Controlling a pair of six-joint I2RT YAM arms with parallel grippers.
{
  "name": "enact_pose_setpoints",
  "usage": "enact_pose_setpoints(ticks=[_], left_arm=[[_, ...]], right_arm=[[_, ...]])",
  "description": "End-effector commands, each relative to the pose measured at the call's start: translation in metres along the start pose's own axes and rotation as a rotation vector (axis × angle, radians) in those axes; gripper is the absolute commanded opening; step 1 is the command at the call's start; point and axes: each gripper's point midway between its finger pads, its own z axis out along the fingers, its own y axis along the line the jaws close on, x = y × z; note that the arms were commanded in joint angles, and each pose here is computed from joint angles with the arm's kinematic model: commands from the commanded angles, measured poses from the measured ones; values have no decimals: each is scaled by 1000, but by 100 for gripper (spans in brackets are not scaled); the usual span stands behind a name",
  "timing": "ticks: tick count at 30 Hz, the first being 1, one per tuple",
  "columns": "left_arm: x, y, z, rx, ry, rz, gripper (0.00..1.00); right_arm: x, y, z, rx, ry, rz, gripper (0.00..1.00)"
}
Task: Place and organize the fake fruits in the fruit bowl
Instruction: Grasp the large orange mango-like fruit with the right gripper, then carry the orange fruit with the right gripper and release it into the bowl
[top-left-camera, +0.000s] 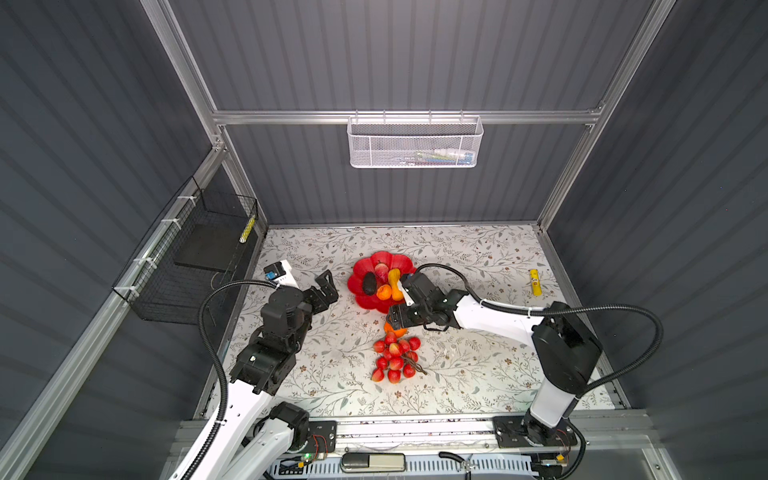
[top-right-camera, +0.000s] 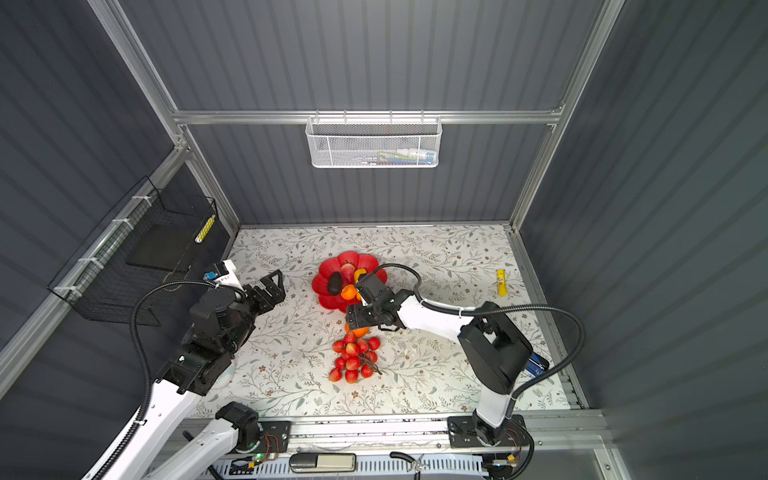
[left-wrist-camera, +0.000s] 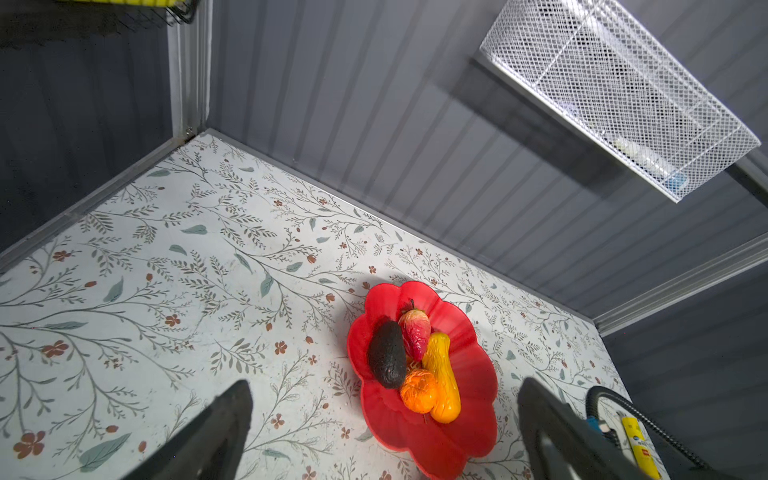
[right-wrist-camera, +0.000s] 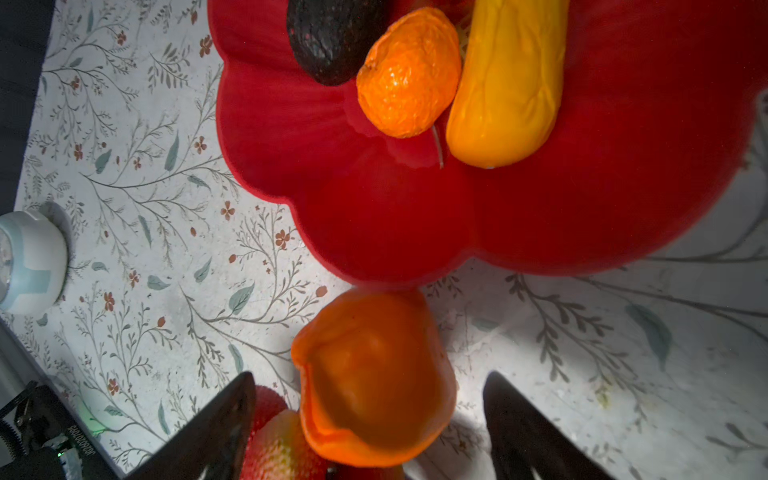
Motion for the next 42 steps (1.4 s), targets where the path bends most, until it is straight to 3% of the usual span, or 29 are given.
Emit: enact_pose_setpoints(ticks=[1, 8, 16, 20, 26, 32, 36, 42], left_arm=[[2, 10, -6, -46, 17, -4, 100], [6, 9, -5, -40, 34, -1, 100], [4, 6, -5, -27, 30, 5, 100], [4, 4, -2, -21, 28, 4, 100], [17, 6, 5, -22, 66, -5, 100], [30, 8, 9, -17, 99, -14, 100], [35, 9, 7, -11, 119, -21, 100], [31, 14, -4, -19, 103, -4, 100]], right_arm=[[5, 1, 8, 10, 32, 5, 85], [6, 3, 21, -4, 38, 13, 78], [8, -3, 12, 16, 13, 32, 49], [11, -27, -13, 90, -48, 59, 45], [5, -73, -87, 197, -201, 103, 44], [-35, -60, -128, 176, -305, 11, 45], [-69, -31, -110, 114, -287, -57, 45], [-90, 4, -57, 65, -204, -146, 45]])
